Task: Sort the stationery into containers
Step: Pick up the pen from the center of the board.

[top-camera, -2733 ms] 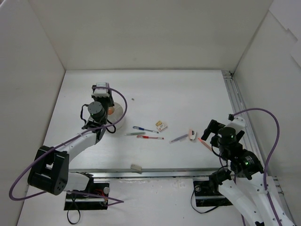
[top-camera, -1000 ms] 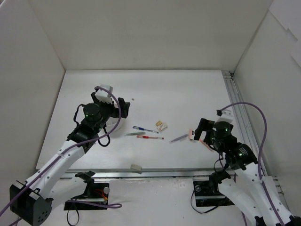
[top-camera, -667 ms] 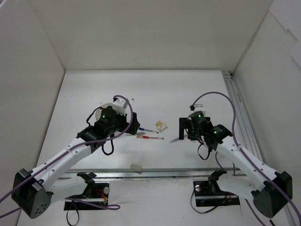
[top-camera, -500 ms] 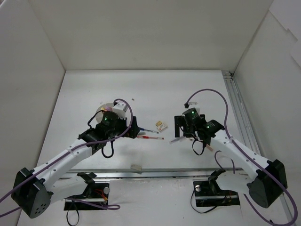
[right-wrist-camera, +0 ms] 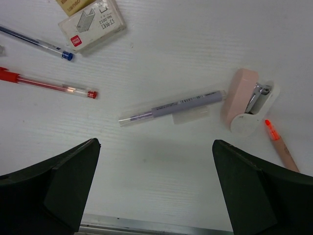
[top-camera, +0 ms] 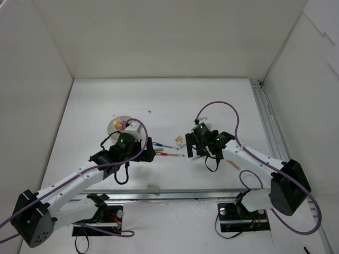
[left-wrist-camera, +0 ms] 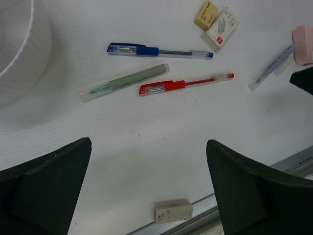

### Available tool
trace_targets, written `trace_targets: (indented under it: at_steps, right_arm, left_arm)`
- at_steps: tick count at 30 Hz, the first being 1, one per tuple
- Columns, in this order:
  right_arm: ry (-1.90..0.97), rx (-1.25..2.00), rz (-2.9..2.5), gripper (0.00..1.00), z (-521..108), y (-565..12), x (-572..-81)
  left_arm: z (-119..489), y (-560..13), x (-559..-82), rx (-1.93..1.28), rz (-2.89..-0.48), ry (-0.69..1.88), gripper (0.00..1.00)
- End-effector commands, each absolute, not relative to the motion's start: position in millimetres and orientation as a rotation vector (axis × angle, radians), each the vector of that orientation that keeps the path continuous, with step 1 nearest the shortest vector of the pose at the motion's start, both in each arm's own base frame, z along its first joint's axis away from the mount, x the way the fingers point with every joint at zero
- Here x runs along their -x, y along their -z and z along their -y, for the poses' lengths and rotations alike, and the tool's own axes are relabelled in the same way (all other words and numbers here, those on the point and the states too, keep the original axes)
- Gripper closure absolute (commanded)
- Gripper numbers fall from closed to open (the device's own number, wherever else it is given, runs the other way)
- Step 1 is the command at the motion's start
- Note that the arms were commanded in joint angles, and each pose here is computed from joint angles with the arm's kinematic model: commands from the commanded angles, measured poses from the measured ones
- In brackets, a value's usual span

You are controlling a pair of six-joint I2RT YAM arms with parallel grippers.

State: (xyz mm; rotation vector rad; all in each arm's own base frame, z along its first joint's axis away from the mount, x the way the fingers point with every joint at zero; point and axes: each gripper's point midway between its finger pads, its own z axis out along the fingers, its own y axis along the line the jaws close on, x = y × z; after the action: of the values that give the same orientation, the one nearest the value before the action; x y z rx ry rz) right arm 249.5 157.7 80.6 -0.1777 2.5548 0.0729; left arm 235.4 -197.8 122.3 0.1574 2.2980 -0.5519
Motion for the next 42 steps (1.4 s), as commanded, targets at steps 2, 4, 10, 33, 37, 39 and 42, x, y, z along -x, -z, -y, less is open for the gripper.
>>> trace_targets:
  at_steps: [2, 4, 10, 33, 37, 39, 42]
  right_arm:
    - [-0.077, -0.015, -2.536, 0.02, -165, -82, -258]
    - [-0.129, -0.182, -2.549, 0.02, -172, -77, -258]
    - [-0.146, -0.378, -2.55, 0.02, -182, -61, -266]
    - [-0.228, -0.363, -2.615, 0.02, -204, -35, -268]
    - [-0.273, -0.362, -2.603, 0.02, -215, -31, -277]
    - [-0.306, -0.367, -2.574, 0.02, -222, -35, -287]
    - [-0.353, -0.369, -2.525, 0.02, -227, -47, -302]
  left_arm:
    - [195, -149, -249, -0.111, -2.198, 0.528, 0.01]
    - [193, -151, -250, -0.107, -2.185, 0.519, 0.01]
    - [190, -151, -251, -0.116, -2.175, 0.498, 0.01]
    - [181, -156, -245, -0.102, -2.13, 0.504, 0.01]
    - [180, -154, -244, -0.102, -2.136, 0.499, 0.01]
    - [179, -154, -244, -0.1, -2.135, 0.496, 0.0]
    - [178, -156, -244, -0.096, -2.126, 0.498, 0.01]
